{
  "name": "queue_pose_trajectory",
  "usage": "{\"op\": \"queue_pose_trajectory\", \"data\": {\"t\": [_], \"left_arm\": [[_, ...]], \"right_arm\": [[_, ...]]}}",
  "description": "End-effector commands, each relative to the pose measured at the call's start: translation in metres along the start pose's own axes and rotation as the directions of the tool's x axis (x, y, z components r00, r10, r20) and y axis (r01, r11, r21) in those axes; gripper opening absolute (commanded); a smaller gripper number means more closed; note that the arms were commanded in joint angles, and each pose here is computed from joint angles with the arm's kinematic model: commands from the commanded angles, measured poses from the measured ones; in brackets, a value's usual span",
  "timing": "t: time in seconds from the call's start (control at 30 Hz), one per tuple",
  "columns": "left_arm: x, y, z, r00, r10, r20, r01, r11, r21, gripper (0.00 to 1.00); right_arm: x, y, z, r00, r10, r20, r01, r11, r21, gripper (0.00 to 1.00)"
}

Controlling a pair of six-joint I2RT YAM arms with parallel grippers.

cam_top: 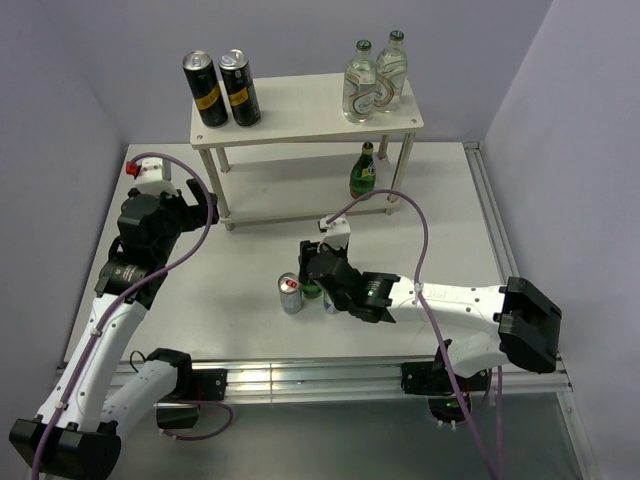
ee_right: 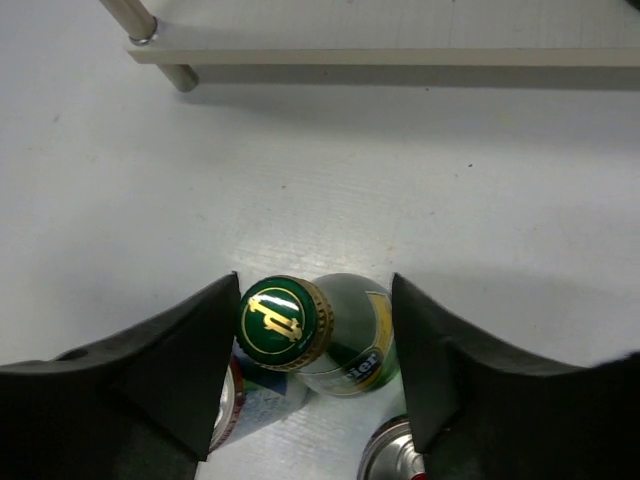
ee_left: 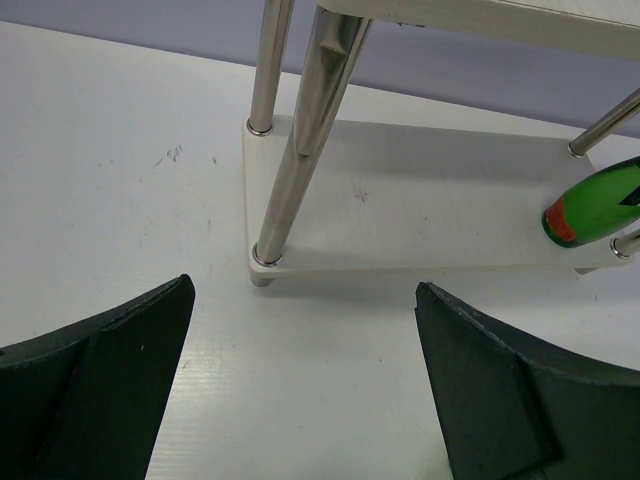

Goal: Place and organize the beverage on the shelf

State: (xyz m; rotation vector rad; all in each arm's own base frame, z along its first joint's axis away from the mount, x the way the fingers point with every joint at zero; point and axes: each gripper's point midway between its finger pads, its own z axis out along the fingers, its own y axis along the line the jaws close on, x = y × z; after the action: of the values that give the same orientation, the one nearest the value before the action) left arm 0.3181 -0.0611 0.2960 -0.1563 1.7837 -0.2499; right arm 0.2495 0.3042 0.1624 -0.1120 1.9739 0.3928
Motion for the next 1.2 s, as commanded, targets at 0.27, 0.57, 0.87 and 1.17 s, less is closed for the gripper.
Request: {"op": "queue_pose_trajectory", "data": {"t": [0.27,0.57,0.87,1.17], "left_arm": [[-0.016,-0.001,-0.006,0.999,0.01,0.048,-0.01,1.0,0.008,0.99],[-0.016,-0.002,-0.006,0.999,0.008,0.047,-0.009,1.0,0.013,0.99],[-0.016,-0.001,-0.007,0.999,0.008,0.053,-0.008,1.0,0.01,0.99],[-0.013,-0.001,-0.003,0.999,0.009,0.041,-0.01,1.0,0.006,0.99]], "right_arm": [[-0.006,-0.003,0.005,0.998,0.008,0.055,-0.01,0.999,0.046,0.24],[-0.039,0.001,0.002,0.992,-0.044,0.116,0.036,0.997,0.072,0.0],[-0.129,-0.01,0.01,0.965,-0.034,0.26,0.008,0.995,0.099,0.0],[-0.206,-0.056,0.041,0.932,0.014,0.361,-0.076,0.985,0.157,0.0]]}}
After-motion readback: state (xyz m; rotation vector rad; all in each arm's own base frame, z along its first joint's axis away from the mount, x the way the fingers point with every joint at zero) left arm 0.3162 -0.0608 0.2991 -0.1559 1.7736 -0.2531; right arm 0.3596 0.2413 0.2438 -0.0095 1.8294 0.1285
